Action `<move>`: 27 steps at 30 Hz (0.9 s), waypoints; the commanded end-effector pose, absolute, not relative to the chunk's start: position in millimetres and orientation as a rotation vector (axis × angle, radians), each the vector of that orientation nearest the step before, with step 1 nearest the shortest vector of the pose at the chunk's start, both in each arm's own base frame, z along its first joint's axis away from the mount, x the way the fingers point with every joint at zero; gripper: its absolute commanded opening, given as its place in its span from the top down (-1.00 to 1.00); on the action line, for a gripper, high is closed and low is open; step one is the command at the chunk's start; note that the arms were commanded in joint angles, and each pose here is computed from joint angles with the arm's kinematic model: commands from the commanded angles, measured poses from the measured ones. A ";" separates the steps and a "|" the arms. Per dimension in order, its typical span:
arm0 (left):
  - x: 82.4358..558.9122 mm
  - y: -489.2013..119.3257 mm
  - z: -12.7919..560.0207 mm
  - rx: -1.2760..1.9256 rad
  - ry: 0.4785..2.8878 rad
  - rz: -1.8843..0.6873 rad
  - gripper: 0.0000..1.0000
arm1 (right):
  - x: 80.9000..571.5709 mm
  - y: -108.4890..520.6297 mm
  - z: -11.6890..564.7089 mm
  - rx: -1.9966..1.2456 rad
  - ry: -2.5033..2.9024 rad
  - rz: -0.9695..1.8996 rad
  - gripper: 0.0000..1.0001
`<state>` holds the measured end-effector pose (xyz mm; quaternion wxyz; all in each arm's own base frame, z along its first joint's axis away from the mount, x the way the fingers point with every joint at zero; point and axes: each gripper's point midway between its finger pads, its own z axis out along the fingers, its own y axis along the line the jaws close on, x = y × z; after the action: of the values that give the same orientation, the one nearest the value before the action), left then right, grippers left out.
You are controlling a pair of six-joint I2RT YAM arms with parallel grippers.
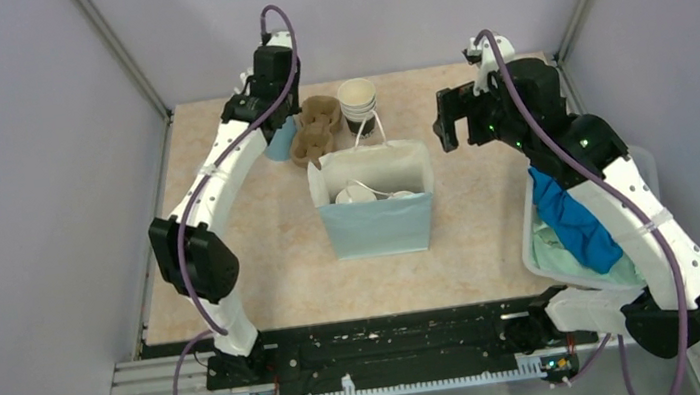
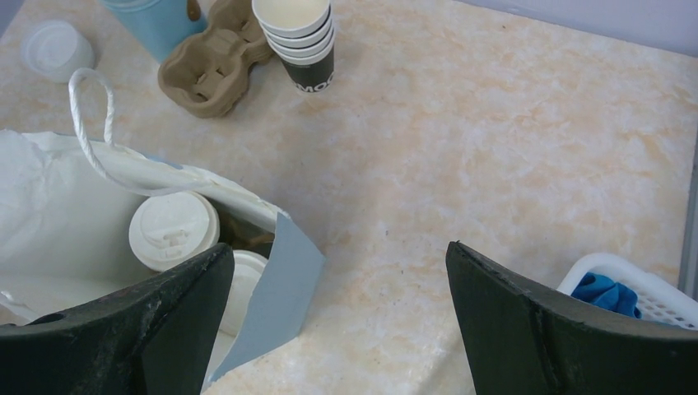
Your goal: Pack the takeout coffee
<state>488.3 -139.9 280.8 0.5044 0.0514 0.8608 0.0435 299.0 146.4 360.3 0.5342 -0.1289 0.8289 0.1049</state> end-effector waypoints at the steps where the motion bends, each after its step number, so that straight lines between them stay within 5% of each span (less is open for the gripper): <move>1: 508.0 -141.4 297.5 0.129 2.005 0.127 0.42 | 297.9 144.8 371.9 -0.308 1.929 0.262 -0.97; 8: 511.3 -133.5 321.5 0.121 1.949 0.177 1.00 | 291.9 138.6 371.4 -0.304 1.919 0.248 -0.97; 16: 485.7 -116.3 395.3 0.049 1.834 0.177 1.00 | 286.6 139.1 384.2 -0.305 1.877 0.277 -0.97; 27: 393.4 -108.3 470.6 0.006 1.739 -0.085 1.00 | 262.5 139.7 387.0 -0.313 1.859 0.368 -0.97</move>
<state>435.4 -108.2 428.4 0.6141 0.0078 0.7887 0.0268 271.0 139.2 378.0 0.5595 -0.1373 0.8065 0.1334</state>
